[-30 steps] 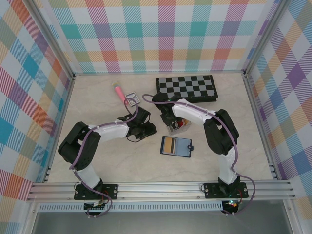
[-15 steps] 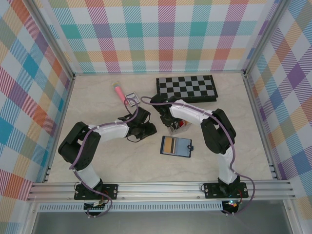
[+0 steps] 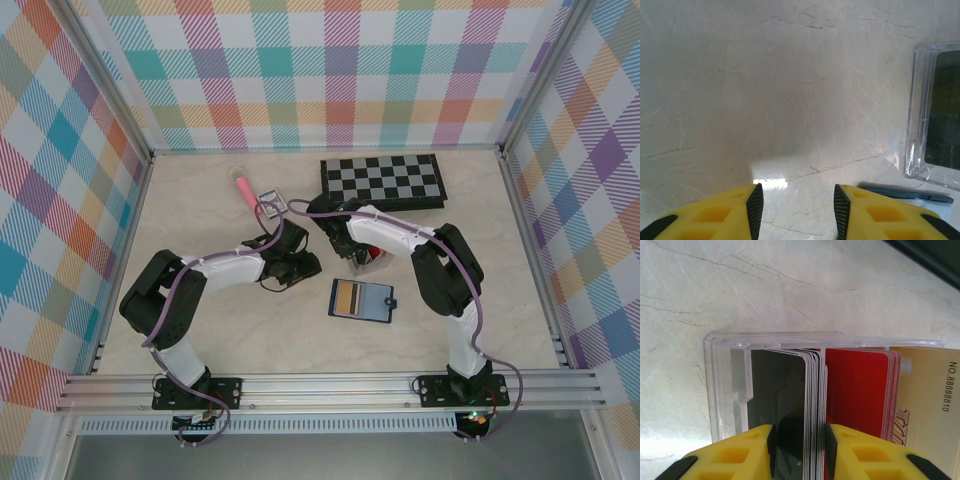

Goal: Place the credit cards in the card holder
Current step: Pick up the credit card from the storage box.

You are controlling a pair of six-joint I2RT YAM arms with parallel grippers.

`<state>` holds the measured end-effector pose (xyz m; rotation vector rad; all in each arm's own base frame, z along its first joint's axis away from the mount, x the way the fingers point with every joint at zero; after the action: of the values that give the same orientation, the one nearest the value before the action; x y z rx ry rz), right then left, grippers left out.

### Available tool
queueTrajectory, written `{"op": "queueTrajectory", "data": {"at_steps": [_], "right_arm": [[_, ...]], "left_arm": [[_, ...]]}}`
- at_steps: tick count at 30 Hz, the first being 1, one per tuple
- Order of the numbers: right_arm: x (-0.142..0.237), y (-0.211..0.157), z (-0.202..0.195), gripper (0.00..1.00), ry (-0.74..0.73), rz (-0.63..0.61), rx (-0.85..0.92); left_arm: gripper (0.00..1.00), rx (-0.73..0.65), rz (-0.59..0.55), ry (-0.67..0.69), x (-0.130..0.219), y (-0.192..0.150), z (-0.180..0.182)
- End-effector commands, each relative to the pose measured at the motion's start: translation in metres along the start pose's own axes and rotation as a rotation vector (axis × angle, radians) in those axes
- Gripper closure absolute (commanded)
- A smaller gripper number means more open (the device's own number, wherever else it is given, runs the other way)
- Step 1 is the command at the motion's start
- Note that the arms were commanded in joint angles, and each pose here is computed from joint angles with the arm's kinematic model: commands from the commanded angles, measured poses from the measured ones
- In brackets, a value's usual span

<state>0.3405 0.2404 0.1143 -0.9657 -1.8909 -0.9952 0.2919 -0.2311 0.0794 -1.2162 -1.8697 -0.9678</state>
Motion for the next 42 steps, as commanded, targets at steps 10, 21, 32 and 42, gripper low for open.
{"op": "queueTrajectory", "data": {"at_steps": [10,21,32,42], "right_arm": [[0.018,-0.003,-0.016,0.78,-0.031,-0.030,-0.022],[0.018,-0.005,-0.015,0.87,-0.005,-0.019,-0.035],[0.047,-0.006,-0.024,0.96,0.146,-0.045,-0.126],[0.097,-0.024,-0.054,0.97,0.527,-0.140,-0.401]], "left_arm": [[0.57,0.018,0.000,0.017,0.002,0.000,0.006],[0.57,0.018,0.003,0.022,0.003,-0.001,0.008],[0.57,0.013,-0.003,0.007,0.007,0.001,0.003],[0.53,-0.015,0.008,-0.297,0.031,0.011,-0.050]]}}
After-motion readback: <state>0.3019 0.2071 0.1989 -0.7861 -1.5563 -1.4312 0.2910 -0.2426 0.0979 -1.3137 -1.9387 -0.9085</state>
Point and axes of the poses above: each hand's point on the last joint's axis, 136 mm out from that joint toward the fingers, its own x axis back along the fingers, its own z axis along the line the jaws close on, y = z × x, the point moved 5 cm from there along x, back along the fingers, and after that the axes turned 3 degrees about -x, right-handed, at the moved point
